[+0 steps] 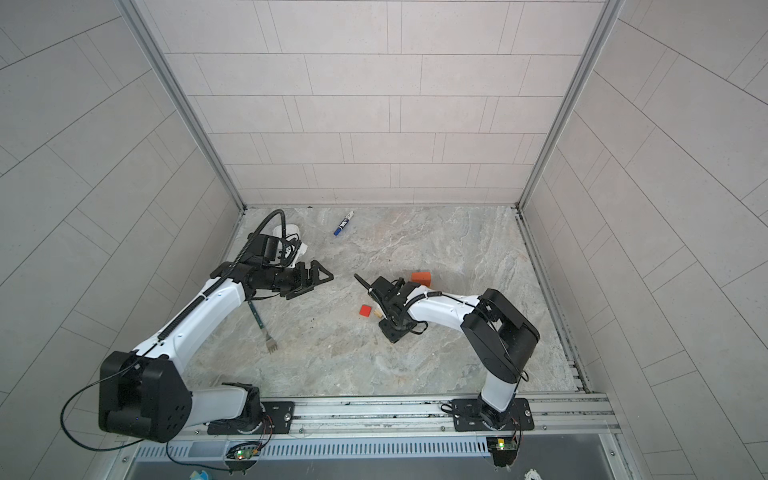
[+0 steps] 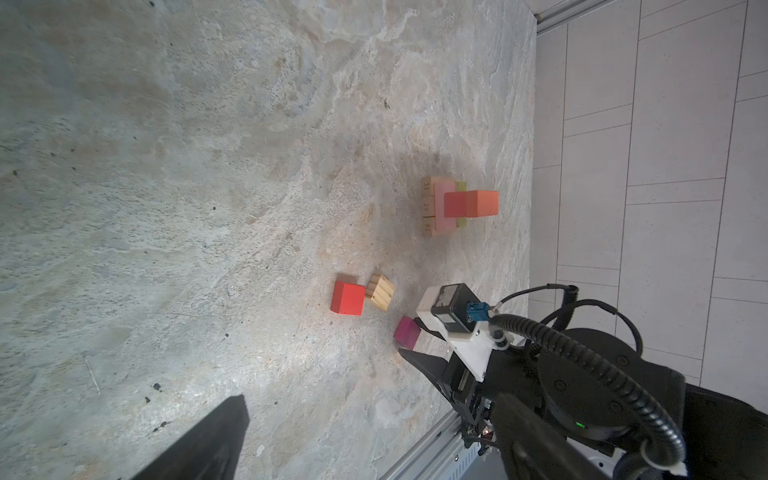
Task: Build the wood block tower
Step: 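Close the right gripper on the magenta cube, then lift the magenta cube with the right gripper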
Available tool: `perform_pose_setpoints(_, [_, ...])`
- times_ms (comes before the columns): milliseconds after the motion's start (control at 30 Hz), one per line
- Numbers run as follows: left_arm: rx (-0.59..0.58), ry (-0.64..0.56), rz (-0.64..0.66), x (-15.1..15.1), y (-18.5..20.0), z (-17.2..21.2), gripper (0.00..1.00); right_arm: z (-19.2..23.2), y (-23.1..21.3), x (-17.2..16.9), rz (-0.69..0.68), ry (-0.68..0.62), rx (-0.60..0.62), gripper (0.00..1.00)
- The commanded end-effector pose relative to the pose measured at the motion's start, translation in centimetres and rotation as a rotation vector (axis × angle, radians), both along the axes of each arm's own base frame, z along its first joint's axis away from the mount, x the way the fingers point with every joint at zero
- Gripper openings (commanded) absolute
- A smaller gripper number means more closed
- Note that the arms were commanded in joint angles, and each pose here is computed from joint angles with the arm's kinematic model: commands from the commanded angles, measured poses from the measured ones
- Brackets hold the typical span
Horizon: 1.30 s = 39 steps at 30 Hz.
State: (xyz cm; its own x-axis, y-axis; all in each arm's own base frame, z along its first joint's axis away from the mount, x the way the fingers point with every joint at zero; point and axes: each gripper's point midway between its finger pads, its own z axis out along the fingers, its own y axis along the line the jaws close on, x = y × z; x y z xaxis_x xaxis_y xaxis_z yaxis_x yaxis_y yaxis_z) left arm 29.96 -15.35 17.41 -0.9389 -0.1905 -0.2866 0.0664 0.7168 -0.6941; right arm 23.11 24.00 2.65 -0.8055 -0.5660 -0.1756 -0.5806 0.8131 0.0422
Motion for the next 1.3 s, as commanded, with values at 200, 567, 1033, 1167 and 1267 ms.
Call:
perform_pose_setpoints(200, [-0.002, -0.010, 0.001, 0.16, 0.22, 0.04, 0.99, 0.14, 0.34, 0.42, 0.005, -0.010, -0.004, 0.35])
perform_pose_setpoints(567, [-0.003, -0.009, 0.000, 0.07, 0.18, 0.04, 0.99, -0.04, 0.15, 0.46, -0.004, -0.011, -0.015, 0.36])
perform_pose_setpoints(1033, [-0.005, -0.009, 0.001, 0.14, 0.18, 0.05, 0.98, -0.20, 0.17, 0.59, -0.002, -0.009, -0.023, 0.37])
perform_pose_setpoints(1167, [-0.005, -0.008, 0.000, 0.13, 0.16, 0.02, 0.99, -0.02, 0.22, 0.68, -0.004, -0.011, -0.023, 0.36])
perform_pose_setpoints(1267, [-0.007, -0.008, 0.000, 0.12, 0.16, 0.02, 0.99, 0.38, 0.31, 0.79, -0.007, -0.016, -0.019, 0.35])
